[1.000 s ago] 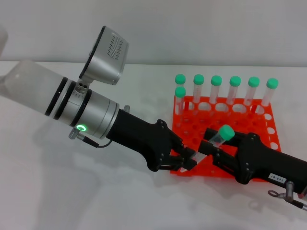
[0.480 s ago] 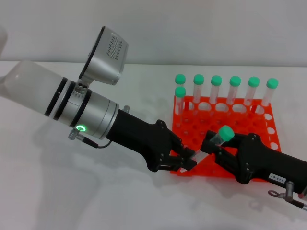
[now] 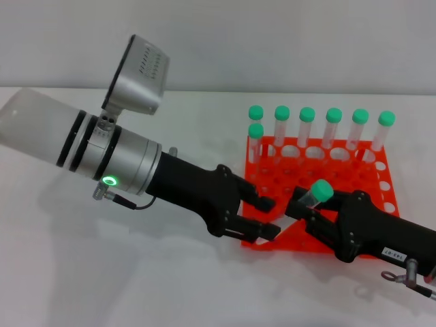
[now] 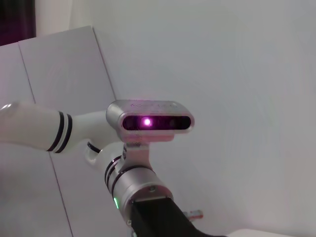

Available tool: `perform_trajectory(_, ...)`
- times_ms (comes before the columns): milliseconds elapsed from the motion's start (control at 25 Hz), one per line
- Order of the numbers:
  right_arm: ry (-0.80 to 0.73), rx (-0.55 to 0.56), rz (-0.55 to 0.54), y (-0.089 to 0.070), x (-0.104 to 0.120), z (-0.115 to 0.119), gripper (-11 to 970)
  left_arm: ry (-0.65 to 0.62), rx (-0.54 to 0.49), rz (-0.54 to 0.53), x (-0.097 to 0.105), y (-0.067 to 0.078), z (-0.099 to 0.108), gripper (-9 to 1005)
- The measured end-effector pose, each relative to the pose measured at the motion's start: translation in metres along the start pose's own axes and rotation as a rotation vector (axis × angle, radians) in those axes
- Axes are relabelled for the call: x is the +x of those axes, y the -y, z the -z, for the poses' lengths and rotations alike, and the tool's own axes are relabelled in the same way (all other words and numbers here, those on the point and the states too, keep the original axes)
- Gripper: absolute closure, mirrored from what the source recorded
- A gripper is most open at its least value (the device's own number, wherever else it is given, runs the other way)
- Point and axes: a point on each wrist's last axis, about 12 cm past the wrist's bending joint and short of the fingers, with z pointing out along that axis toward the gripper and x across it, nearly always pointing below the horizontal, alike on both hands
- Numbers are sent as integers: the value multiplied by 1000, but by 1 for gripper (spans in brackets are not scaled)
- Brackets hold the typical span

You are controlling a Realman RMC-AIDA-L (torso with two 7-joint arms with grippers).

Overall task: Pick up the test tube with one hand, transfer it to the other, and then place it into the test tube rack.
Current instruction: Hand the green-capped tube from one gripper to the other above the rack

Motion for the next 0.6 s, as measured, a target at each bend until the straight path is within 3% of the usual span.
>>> perform_trajectory(320, -7, 15, 5, 2, 0, 0, 748, 95, -111, 35, 15, -1, 22, 421)
perform_trajectory(600, -2, 29, 32, 12, -9, -5, 745, 364, -393, 56, 68, 17, 70, 178)
